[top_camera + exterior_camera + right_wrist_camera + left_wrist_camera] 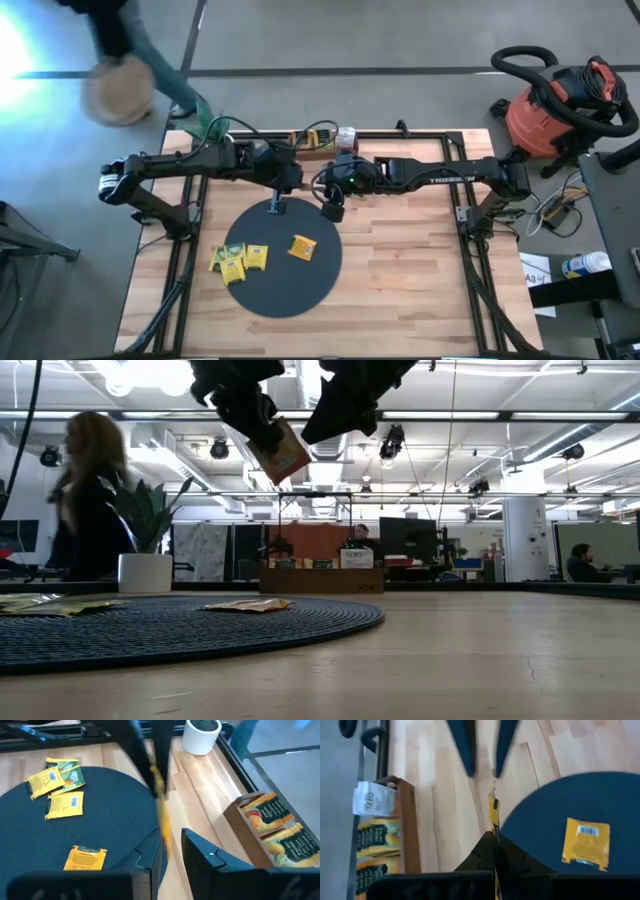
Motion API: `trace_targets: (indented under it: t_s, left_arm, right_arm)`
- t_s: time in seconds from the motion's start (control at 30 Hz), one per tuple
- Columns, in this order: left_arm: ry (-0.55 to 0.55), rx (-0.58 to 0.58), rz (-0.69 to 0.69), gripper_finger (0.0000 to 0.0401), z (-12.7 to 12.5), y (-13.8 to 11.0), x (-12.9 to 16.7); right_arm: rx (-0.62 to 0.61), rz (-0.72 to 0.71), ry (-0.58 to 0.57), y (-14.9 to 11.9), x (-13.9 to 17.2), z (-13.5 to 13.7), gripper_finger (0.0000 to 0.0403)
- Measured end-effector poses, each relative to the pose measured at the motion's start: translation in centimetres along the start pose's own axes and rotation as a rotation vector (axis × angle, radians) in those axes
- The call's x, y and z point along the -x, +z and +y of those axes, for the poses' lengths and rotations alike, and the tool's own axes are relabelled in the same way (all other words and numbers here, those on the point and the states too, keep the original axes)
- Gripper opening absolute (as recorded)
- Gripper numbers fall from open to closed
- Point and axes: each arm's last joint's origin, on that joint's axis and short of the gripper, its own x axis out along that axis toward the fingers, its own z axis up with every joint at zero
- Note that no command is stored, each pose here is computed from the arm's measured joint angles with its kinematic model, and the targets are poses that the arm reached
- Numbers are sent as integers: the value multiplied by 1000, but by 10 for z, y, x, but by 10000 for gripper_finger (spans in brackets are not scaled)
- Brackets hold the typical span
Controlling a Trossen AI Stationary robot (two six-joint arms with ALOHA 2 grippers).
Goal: Pick & Place Tea
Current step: Put the orange tea bag into the left section of the wooden organizer
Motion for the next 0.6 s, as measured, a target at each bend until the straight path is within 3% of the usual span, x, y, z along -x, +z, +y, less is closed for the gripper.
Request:
trace_targets:
  t_s: [0.23, 0.37, 0.47, 0.6]
  left_arm:
    - [-6, -7, 21, 0, -2, -2, 0]
    - [58, -84, 57, 0, 4, -4, -3]
    - [158, -156, 140, 0, 19, -11, -10]
    - [151, -99, 223, 0, 49, -26, -24]
  right_arm:
    - [-38, -5, 8, 1, 0, -1, 105]
    - [-40, 2, -9, -1, -4, 0, 132]
    - [-64, 4, -60, -2, -6, -1, 145]
    - [-85, 13, -78, -3, -5, -2, 153]
